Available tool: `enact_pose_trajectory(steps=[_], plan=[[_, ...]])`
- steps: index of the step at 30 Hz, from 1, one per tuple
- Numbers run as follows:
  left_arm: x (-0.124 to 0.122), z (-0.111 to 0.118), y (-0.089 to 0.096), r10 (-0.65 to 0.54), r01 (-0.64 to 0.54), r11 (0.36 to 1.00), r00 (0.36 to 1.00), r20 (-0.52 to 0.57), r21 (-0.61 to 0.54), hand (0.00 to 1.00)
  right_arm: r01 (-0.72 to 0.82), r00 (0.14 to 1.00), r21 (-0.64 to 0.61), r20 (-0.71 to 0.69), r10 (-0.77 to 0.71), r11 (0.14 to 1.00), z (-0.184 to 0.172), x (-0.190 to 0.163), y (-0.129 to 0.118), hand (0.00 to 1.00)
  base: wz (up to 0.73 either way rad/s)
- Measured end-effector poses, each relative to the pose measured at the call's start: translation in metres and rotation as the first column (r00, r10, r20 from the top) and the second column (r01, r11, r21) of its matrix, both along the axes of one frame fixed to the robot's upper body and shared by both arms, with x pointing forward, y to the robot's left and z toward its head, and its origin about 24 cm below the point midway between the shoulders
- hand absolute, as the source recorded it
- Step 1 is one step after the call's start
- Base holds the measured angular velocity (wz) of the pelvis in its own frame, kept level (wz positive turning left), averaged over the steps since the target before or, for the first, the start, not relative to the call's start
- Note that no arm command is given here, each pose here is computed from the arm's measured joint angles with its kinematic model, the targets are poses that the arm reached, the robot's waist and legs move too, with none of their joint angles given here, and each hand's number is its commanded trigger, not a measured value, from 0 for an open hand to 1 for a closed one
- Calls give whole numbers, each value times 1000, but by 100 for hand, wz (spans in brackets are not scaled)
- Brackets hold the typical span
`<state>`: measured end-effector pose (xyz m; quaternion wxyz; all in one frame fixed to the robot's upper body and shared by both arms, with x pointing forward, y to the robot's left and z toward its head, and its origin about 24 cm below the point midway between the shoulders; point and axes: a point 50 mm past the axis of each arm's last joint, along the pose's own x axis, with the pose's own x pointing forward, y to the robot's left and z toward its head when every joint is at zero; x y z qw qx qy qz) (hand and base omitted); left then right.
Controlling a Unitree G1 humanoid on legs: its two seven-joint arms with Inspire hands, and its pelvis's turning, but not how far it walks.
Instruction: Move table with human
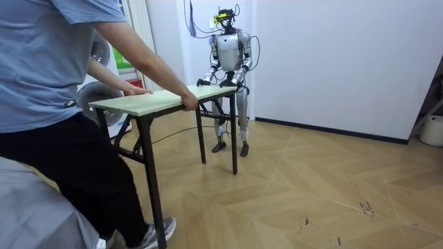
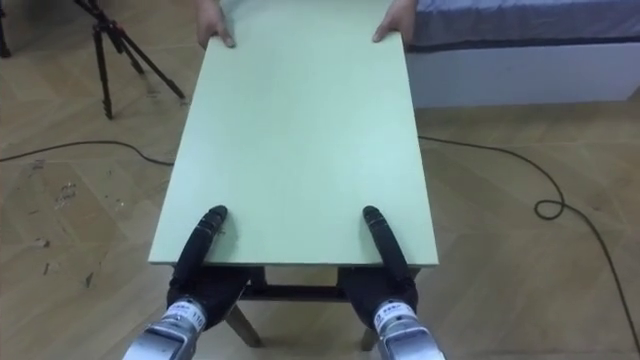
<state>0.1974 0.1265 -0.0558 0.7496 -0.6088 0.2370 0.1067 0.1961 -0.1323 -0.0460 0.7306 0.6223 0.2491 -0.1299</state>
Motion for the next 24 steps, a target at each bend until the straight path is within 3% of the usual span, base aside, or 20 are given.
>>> enact_pose_trajectory(steps=[11, 24], plan=[[-14, 11, -5, 3, 0, 1000, 998, 70, -30, 100, -7, 992, -21, 124, 9, 1000, 12, -13, -5, 100, 0], [-25, 8, -11, 16, -16, 1000, 996, 82, -1, 100, -2, 991, -51, 134, 9, 999, 8, -22, -5, 100, 2]])
